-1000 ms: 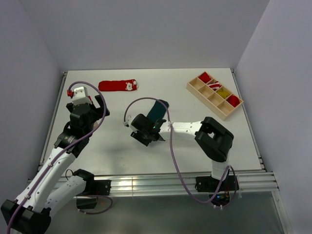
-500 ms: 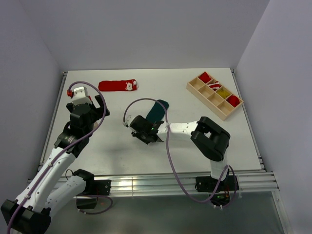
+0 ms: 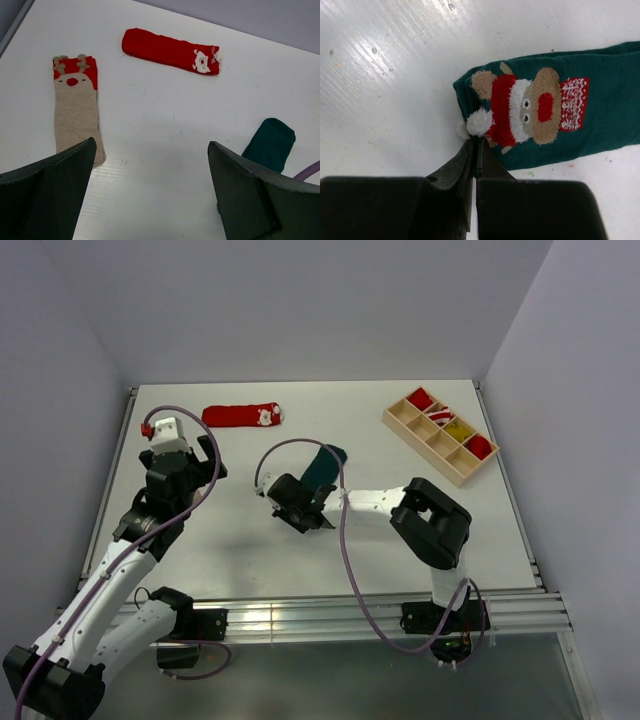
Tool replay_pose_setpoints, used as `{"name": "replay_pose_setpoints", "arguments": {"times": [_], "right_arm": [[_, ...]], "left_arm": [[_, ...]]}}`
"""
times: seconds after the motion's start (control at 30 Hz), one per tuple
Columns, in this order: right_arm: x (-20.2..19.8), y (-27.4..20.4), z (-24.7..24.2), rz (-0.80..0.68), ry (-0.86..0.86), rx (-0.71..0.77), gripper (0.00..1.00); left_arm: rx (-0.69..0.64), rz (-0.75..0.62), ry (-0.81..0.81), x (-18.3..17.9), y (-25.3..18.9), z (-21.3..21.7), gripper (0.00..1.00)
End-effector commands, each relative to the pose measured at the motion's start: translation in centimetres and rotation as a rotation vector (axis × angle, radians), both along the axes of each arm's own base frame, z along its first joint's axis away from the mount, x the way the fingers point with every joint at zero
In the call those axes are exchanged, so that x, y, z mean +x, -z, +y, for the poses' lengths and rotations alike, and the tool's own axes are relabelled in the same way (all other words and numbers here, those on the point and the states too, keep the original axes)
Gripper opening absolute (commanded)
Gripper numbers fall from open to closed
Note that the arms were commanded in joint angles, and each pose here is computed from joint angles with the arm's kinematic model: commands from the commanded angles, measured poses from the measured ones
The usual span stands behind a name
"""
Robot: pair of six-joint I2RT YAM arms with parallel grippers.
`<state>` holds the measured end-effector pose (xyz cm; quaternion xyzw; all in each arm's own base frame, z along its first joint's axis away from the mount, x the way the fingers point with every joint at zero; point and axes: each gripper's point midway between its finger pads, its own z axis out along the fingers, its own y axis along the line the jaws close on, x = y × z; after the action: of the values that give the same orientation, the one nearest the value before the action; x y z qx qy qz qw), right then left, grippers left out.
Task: Roll the socks
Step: Roll the sock at the center of the board.
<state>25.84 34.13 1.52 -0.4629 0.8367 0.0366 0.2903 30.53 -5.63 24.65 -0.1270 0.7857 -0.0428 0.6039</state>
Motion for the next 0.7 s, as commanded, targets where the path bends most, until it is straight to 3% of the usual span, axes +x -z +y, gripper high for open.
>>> {"name": "replay_pose_setpoints", "arguments": {"times": [0.0,0.33,0.57,0.67], "right_arm": [[-2.3,2.0,1.7,0.201,-0.018,0.102,0.0],[-1.0,-1.3,4.4,0.423,0.016,0.42,0.0],[-0.2,-2.6,3.8,0.614,0.086,0.646,0.0],[0.2,-2.0,3.4,0.664,0.124,0.67,0.0]], "left_arm": [[-0.028,0.004,0.044,0.5,-0.4,-1.1,0.99],[-0.231,0.082,0.209,-0.7,1.3,-5.5,0.99],[-0.39,0.195,0.259,-2.2,6.3,-7.9,0.98],[-0.454,0.227,0.276,-2.7,8.0,-9.0,0.96]]}}
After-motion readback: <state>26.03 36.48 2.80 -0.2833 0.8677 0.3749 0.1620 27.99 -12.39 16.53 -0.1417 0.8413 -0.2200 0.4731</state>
